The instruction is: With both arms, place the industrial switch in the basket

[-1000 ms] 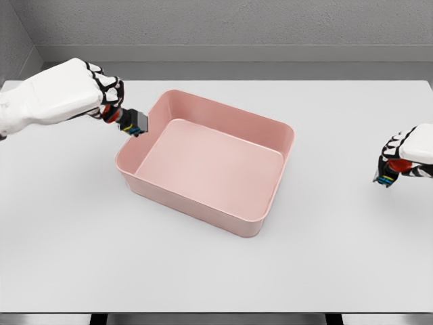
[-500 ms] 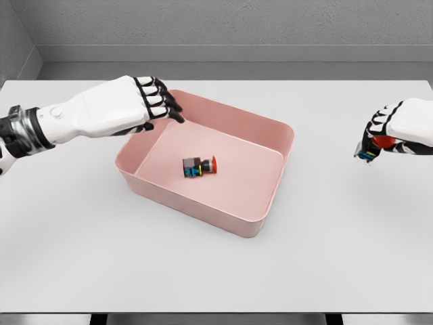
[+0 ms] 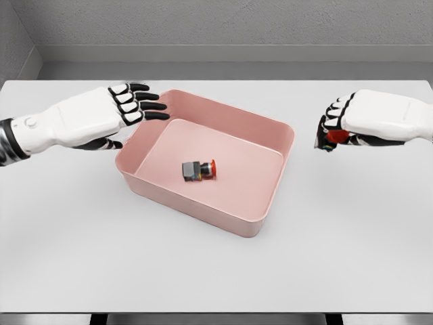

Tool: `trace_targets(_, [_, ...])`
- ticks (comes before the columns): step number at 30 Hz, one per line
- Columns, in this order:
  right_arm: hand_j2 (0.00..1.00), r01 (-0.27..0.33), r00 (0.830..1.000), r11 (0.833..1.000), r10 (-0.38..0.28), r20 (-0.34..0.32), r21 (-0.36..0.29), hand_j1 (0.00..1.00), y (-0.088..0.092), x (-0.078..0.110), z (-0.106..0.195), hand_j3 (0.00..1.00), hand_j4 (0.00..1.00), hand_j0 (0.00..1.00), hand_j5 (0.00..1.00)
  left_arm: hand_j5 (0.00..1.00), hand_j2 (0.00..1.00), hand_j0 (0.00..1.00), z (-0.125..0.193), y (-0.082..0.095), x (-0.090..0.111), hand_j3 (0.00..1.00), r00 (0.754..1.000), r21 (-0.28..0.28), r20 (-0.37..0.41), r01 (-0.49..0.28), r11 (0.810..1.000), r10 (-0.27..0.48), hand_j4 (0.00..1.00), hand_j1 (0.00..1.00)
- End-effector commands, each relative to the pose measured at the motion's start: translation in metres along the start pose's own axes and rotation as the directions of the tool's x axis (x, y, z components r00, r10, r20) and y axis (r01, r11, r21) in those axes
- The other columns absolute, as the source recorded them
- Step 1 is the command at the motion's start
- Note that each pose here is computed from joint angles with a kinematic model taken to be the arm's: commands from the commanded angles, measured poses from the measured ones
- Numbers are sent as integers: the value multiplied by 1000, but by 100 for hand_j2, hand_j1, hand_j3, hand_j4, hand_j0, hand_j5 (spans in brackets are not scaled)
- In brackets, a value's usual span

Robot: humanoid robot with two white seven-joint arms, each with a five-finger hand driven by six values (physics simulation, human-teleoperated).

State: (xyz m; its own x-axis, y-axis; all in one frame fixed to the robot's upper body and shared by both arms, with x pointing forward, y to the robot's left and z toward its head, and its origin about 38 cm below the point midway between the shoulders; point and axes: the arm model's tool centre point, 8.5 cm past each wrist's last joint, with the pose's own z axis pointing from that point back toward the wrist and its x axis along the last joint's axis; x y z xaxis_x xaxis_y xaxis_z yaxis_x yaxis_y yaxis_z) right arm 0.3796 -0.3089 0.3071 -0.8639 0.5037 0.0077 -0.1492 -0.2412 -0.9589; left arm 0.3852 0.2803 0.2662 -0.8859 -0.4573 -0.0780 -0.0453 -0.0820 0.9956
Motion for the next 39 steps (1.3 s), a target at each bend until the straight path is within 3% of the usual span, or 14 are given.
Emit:
trace_targets(1, [48,25,999,1000,-25,33,1,48,7,5,-12,48,48,48,48,100,100,100,19,7,-7,100,999,-16,-35,-11,1000,10,100,100])
trace_targets(7, [48,8,997,1000,-6,81,-28,48,-4,12,-31,48,48,48,48,100,100,100,56,-11,-10,100,994,-112,-99,-58,992,47,100,100])
trace_targets(12, [48,-13,988,998,22,152,-64,48,-18,23,-57,48,48,48,48,100,100,100,65,-20,-11,100,991,-141,-120,-79,987,62,100,100])
trace_targets(14, [48,-20,982,996,36,185,-85,48,-26,29,-69,48,48,48,48,100,100,100,74,-26,-21,100,985,-159,-161,-92,983,66,100,100])
trace_targets(23, [48,-6,954,996,32,300,-87,48,-24,55,-110,48,48,48,48,100,100,100,81,-29,-30,100,979,-165,-195,-99,981,66,100,100])
trace_targets(28, [48,1,939,996,29,343,-87,48,-24,66,-125,48,48,48,48,100,100,100,83,-30,-31,100,977,-168,-200,-101,981,67,100,100])
trace_targets(33, [49,2,934,996,31,355,-93,49,-25,70,-129,49,49,49,49,100,100,100,82,-31,-31,100,978,-167,-198,-104,981,69,100,100])
trace_targets(34, [62,2,935,996,32,354,-93,62,-26,69,-129,62,62,62,62,100,100,100,81,-31,-31,100,978,-166,-198,-104,981,70,100,100])
trace_targets(35, [100,28,948,996,0,319,-85,100,-26,65,-131,100,100,100,100,100,100,100,81,-31,-31,100,978,-166,-197,-103,981,70,100,100])
trace_targets(39, [100,39,958,996,-15,287,-80,100,-26,59,-127,100,100,100,100,100,100,100,80,-32,-30,100,978,-165,-196,-104,981,71,100,100])
